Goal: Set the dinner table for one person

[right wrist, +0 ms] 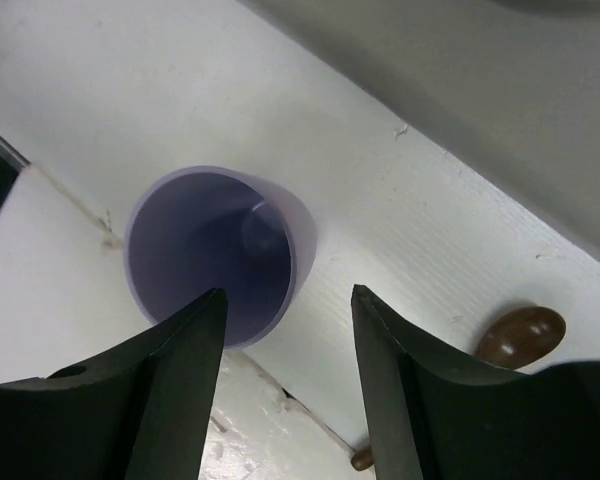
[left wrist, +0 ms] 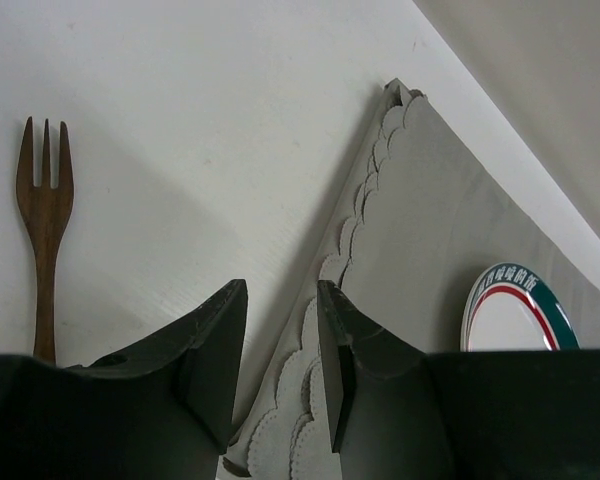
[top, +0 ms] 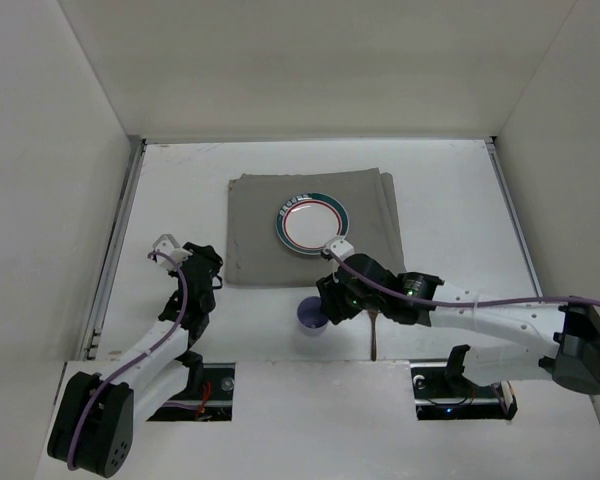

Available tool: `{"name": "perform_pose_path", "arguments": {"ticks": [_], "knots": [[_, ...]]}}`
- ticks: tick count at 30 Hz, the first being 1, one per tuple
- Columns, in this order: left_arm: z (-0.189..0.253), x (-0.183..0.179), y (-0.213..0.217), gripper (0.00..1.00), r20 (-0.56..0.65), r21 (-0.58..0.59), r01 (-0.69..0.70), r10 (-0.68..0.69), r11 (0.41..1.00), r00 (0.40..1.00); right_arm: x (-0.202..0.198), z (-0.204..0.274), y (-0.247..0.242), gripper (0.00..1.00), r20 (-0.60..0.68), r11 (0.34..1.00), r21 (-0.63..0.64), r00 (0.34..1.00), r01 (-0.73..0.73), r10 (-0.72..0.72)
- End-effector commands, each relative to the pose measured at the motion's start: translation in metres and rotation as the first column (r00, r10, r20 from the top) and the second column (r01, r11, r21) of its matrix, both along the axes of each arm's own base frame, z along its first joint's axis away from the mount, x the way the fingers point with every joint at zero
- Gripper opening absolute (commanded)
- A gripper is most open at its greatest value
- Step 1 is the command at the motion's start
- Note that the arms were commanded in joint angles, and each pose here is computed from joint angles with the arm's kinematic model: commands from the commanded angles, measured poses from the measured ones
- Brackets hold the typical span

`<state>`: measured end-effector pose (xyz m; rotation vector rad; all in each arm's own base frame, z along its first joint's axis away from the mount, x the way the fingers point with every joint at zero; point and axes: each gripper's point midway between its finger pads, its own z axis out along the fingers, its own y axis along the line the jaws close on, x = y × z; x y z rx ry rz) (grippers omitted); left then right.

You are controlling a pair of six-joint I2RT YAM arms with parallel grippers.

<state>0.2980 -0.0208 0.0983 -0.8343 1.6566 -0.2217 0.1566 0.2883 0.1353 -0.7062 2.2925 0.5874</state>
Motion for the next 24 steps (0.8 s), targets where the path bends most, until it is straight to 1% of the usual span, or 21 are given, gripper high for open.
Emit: {"name": "perform_pose_path", "arguments": {"ticks": [1, 4, 6, 8, 9, 10, 13, 15, 18, 19, 21, 24], "knots": [[0.009, 0.002, 0.001, 0.32, 0.036, -0.004, -0.009, 0.009, 1.000, 0.999, 0.001, 0.006, 0.008, 0.58, 0.011, 0.999, -0.015, 0.999, -0.031, 0.031], [0.009, 0.002, 0.000, 0.33, 0.037, -0.002, -0.006, 0.007, 1.000, 0.999, 0.004, 0.000, 0.014, 0.46, 0.002, 0.999, -0.031, 1.000, -0.027, 0.027], [0.010, 0.002, 0.000, 0.33, 0.040, -0.002, -0.006, 0.006, 1.000, 0.999, 0.009, -0.003, 0.017, 0.31, 0.009, 0.999, -0.037, 1.000, -0.010, 0.010], [0.010, 0.002, 0.001, 0.34, 0.041, -0.004, -0.008, 0.008, 1.000, 0.999, 0.016, 0.003, 0.020, 0.13, 0.034, 0.999, -0.028, 0.999, 0.016, -0.015], [0.010, 0.002, 0.001, 0.34, 0.042, -0.006, -0.007, 0.007, 1.000, 0.999, 0.019, 0.011, 0.022, 0.10, 0.050, 1.000, -0.011, 0.998, 0.024, -0.024], [0.009, 0.002, 0.001, 0.34, 0.039, -0.006, -0.007, 0.008, 1.000, 0.999, 0.022, 0.024, 0.026, 0.08, 0.070, 0.999, 0.024, 0.997, 0.028, -0.029], [0.008, 0.002, 0.000, 0.34, 0.035, -0.007, -0.005, 0.005, 1.000, 0.999, 0.034, 0.064, 0.033, 0.07, 0.118, 0.990, 0.138, 0.992, 0.037, -0.053], [0.009, 0.002, 0.000, 0.34, 0.038, -0.008, -0.005, 0.005, 1.000, 0.999, 0.056, 0.092, 0.031, 0.07, 0.157, 0.974, 0.215, 0.981, 0.076, -0.111], [0.009, 0.002, 0.000, 0.34, 0.038, -0.008, -0.005, 0.005, 1.000, 0.999, 0.103, 0.128, 0.019, 0.07, 0.215, 0.940, 0.294, 0.947, 0.171, -0.240], [0.009, 0.003, 0.000, 0.34, 0.040, -0.010, -0.005, 0.006, 1.000, 0.999, 0.118, 0.134, 0.014, 0.07, 0.229, 0.931, 0.306, 0.934, 0.197, -0.273], [0.008, 0.003, -0.001, 0.34, 0.035, -0.009, -0.004, 0.004, 1.000, 0.999, 0.159, 0.140, -0.003, 0.08, 0.243, 0.904, 0.313, 0.896, 0.291, -0.373], [0.007, 0.003, -0.001, 0.34, 0.033, -0.007, -0.003, 0.003, 1.000, 0.999, 0.216, 0.129, -0.031, 0.08, 0.238, 0.863, 0.275, 0.839, 0.424, -0.489]]}}
